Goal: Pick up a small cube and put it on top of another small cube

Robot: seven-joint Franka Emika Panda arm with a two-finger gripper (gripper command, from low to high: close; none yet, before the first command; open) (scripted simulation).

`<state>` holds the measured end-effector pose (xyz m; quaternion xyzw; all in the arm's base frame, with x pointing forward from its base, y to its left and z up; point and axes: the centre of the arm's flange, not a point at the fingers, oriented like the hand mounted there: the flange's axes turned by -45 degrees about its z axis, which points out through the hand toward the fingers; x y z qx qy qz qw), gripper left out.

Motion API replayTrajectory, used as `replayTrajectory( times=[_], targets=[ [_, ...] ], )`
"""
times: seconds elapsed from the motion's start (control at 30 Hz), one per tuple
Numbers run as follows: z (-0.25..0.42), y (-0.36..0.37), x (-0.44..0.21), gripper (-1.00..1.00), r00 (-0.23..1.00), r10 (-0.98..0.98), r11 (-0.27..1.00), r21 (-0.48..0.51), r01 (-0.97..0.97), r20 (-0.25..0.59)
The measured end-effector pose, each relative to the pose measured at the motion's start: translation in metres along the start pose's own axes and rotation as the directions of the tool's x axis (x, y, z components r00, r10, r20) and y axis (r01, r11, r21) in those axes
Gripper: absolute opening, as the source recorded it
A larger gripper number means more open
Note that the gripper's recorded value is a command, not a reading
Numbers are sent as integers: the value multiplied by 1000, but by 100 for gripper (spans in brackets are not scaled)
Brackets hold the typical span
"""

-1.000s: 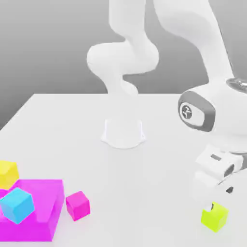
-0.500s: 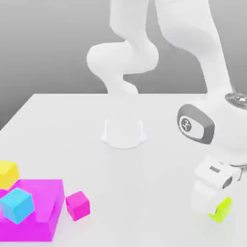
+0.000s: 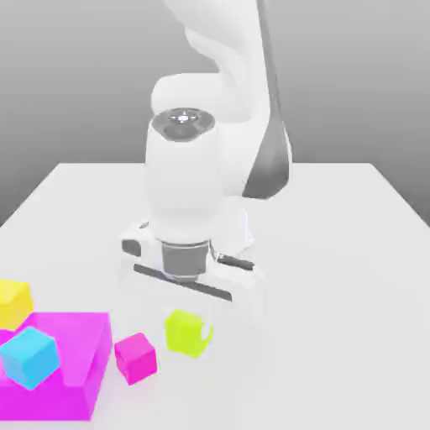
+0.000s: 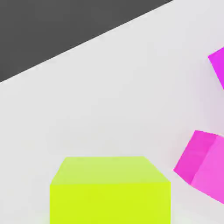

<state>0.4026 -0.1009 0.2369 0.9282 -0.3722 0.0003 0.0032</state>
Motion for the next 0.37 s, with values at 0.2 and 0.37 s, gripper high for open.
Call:
replayTrajectory(
  times=[0.2,0.37],
  targets=[
    [35,31,6,-100,983,185,983,5,-185,3],
    [55,30,4,100,983,184,983,6,-184,3]
  ],
)
